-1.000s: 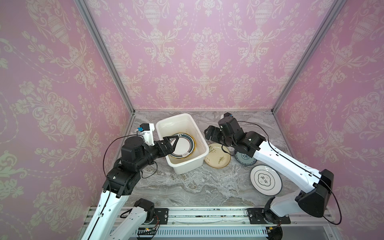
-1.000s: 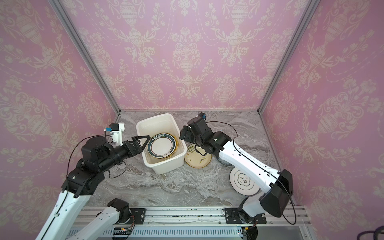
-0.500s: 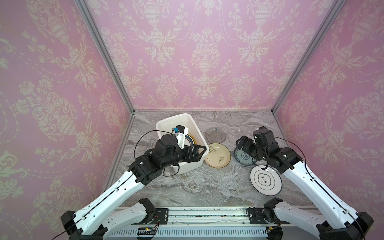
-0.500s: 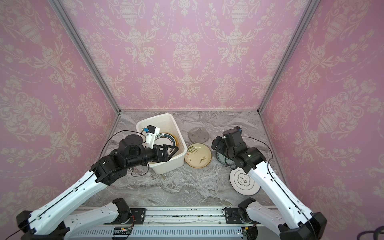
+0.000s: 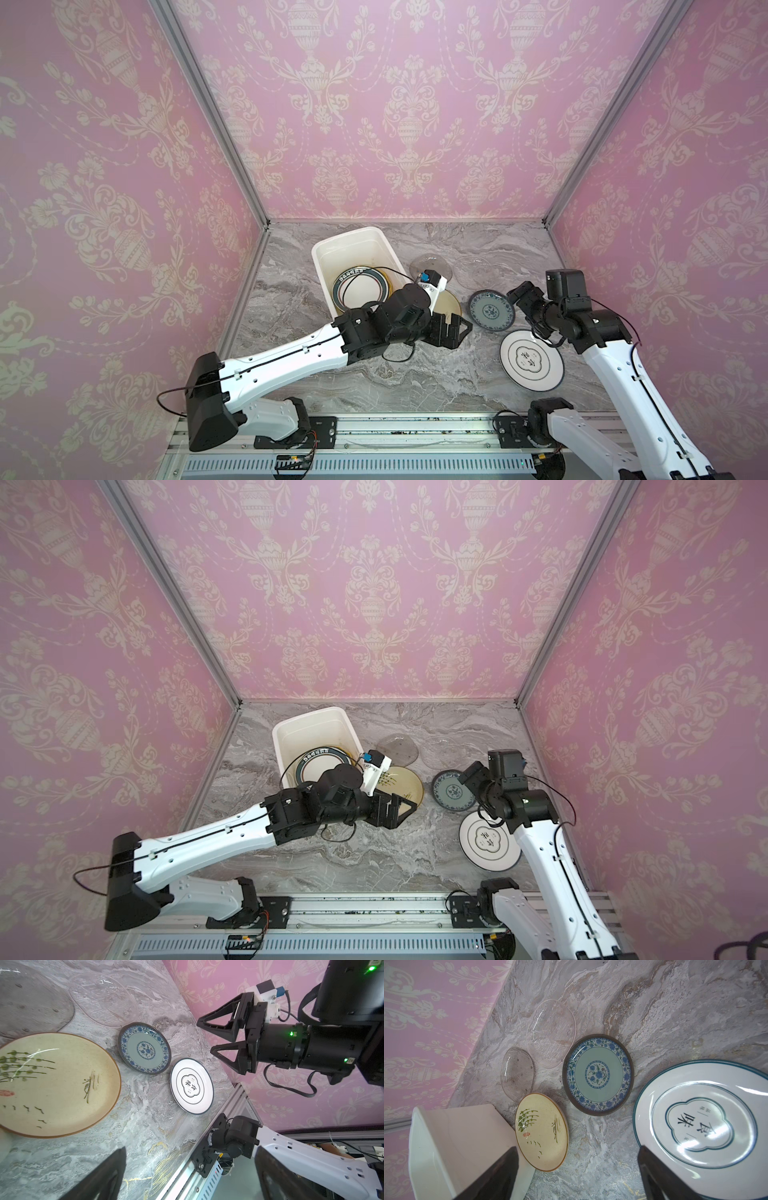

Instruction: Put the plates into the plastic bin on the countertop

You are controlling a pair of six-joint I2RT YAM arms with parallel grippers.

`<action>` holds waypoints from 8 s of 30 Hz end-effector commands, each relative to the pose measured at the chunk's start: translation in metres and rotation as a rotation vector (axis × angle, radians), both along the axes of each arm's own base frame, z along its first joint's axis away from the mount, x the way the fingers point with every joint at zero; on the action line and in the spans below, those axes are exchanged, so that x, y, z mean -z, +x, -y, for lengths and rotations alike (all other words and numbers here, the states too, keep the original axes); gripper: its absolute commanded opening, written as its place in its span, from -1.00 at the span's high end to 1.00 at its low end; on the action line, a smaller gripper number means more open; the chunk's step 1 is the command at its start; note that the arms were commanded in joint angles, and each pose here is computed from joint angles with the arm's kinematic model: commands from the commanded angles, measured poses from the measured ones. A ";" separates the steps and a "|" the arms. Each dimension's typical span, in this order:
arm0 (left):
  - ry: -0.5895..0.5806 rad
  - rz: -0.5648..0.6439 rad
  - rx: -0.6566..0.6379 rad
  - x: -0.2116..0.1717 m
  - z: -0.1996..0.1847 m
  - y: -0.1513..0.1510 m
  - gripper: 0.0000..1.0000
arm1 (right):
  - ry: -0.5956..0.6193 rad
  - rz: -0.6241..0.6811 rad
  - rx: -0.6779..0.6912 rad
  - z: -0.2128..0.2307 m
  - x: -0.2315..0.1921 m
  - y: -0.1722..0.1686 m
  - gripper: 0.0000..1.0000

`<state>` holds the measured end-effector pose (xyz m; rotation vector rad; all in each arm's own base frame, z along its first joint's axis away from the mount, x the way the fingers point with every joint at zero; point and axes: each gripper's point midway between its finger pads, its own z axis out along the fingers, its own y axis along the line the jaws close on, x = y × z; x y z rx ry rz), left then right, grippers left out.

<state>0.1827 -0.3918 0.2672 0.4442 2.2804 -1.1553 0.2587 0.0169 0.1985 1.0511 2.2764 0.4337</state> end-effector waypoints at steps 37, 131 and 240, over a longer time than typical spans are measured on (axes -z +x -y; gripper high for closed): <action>-0.110 -0.792 -0.166 0.175 0.180 -0.013 -0.74 | 0.252 0.052 0.341 0.066 0.019 0.023 -0.79; -0.204 -0.358 0.035 0.062 0.184 0.067 1.00 | 0.372 0.413 0.017 0.002 -0.159 -0.015 -0.80; -0.067 -0.247 -0.849 0.013 -0.247 0.166 1.00 | 0.372 0.169 -0.559 -0.186 -0.086 0.029 -0.68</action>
